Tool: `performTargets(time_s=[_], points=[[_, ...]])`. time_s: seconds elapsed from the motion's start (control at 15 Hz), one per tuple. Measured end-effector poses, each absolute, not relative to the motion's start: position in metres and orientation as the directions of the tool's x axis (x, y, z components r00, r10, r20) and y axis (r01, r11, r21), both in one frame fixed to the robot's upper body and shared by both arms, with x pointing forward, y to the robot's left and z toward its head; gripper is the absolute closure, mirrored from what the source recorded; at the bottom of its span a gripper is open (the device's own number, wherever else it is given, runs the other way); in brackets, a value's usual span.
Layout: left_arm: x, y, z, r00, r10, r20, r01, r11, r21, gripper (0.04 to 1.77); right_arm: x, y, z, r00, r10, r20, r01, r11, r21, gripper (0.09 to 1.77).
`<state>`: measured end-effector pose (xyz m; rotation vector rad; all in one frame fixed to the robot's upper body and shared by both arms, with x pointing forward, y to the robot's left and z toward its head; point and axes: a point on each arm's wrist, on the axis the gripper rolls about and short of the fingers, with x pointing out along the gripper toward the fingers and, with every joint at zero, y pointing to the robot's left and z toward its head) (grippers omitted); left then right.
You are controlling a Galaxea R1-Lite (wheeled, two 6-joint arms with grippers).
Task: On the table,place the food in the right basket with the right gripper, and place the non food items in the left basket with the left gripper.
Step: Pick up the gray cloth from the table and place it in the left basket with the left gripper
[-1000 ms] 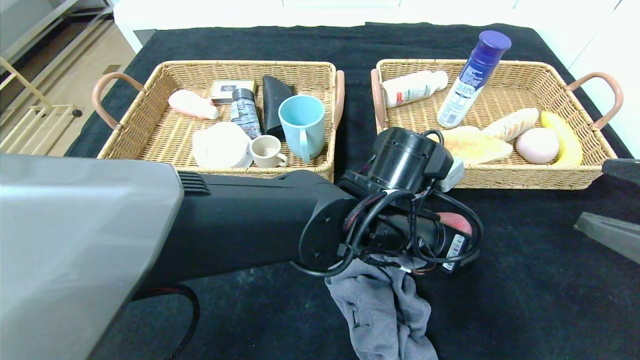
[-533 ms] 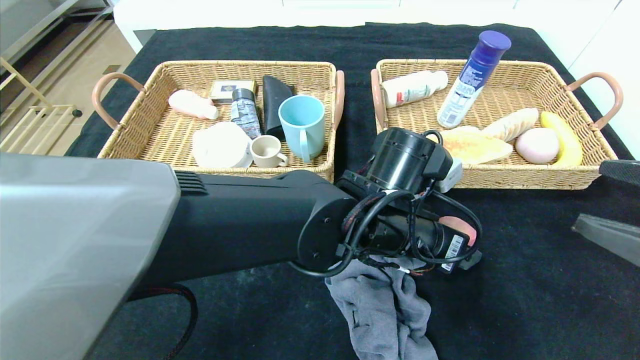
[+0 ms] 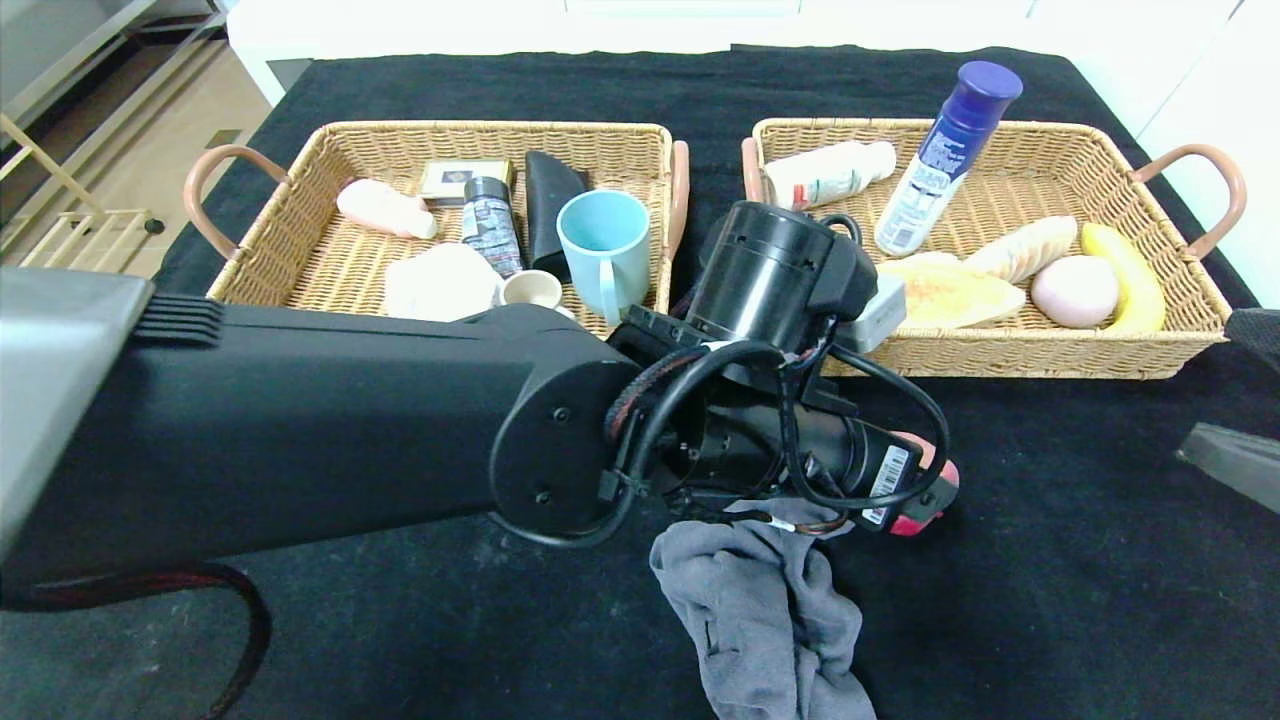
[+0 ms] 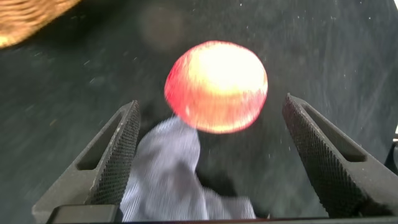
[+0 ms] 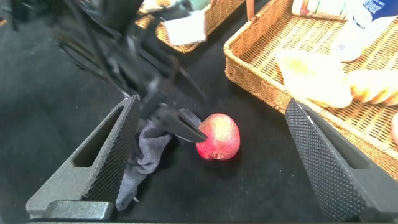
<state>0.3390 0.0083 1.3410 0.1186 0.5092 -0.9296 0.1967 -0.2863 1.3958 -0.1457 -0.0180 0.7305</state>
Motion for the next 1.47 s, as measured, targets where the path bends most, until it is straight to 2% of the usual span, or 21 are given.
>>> performTargets(time_s=[0.4, 0.73, 1.13, 1.47], points=[[0.327, 0.055, 1.359, 0.536, -0.704, -0.465, 0.794, 0.608, -0.004, 0.12, 0.197, -0.286, 1.395, 0.746, 0.665, -0.039, -0.663, 0.735, -0.138, 0.15], [0.315, 0.084, 1.368, 0.588, -0.659, -0.469, 0.76, 0.649, 0.039, 0.11, 0.2, -0.285, 1.393, 0.741, 0.669, -0.05, -0.669, 0.731, -0.135, 0.15], [0.291, 0.108, 1.357, 0.57, -0.64, -0.515, 0.782, 0.615, 0.102, 0.11, 0.2, -0.283, 1.392, 0.737, 0.673, -0.057, -0.674, 0.727, -0.132, 0.15], [0.276, 0.112, 1.341, 0.559, -0.613, -0.558, 0.792, 0.593, 0.142, 0.1, 0.204, -0.281, 1.389, 0.734, 0.675, -0.073, -0.679, 0.724, -0.126, 0.15]])
